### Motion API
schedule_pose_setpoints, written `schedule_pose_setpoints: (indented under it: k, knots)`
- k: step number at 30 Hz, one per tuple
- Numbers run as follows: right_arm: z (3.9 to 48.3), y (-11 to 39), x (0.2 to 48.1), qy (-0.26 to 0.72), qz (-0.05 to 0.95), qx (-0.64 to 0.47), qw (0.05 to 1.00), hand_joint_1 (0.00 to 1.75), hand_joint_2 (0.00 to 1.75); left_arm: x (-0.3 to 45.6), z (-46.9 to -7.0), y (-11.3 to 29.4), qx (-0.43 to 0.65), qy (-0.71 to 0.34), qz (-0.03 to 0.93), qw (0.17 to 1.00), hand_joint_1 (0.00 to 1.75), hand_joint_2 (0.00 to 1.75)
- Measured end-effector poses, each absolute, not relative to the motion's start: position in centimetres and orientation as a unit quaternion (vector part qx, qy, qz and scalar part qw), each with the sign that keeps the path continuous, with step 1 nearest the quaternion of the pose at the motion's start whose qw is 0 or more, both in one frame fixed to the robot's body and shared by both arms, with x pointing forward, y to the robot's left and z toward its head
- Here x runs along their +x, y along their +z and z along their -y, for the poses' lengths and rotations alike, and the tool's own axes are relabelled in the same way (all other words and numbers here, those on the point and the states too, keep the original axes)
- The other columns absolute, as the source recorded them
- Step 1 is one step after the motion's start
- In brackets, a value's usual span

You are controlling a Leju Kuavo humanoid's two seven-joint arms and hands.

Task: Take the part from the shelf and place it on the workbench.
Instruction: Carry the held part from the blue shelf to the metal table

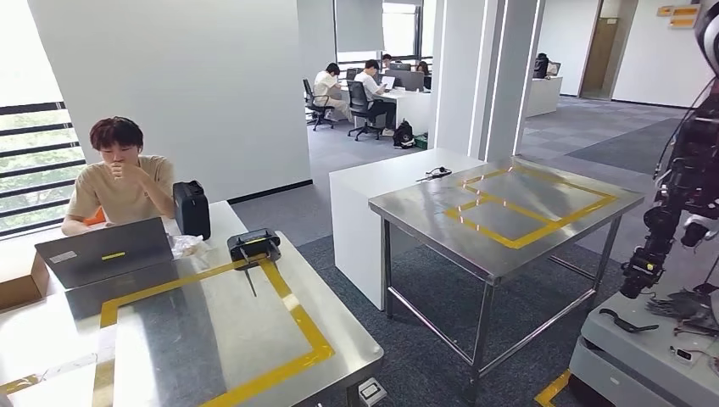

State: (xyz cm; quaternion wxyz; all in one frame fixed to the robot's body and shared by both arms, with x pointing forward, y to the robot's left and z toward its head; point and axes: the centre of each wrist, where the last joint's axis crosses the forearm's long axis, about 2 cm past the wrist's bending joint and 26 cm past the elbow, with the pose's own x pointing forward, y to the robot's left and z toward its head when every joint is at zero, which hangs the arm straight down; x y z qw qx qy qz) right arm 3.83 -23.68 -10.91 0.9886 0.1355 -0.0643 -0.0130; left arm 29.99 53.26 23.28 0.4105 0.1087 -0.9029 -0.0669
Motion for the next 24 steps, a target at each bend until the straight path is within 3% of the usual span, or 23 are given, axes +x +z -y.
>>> schedule_pose_setpoints:
  k: [24]
  knots:
    - [23.62,-10.87,4.12,-0.007,0.067,0.136,0.988,0.00,0.00,29.76,-53.29,23.28,0.110,-0.065,0.904,0.409,1.75,1.75]
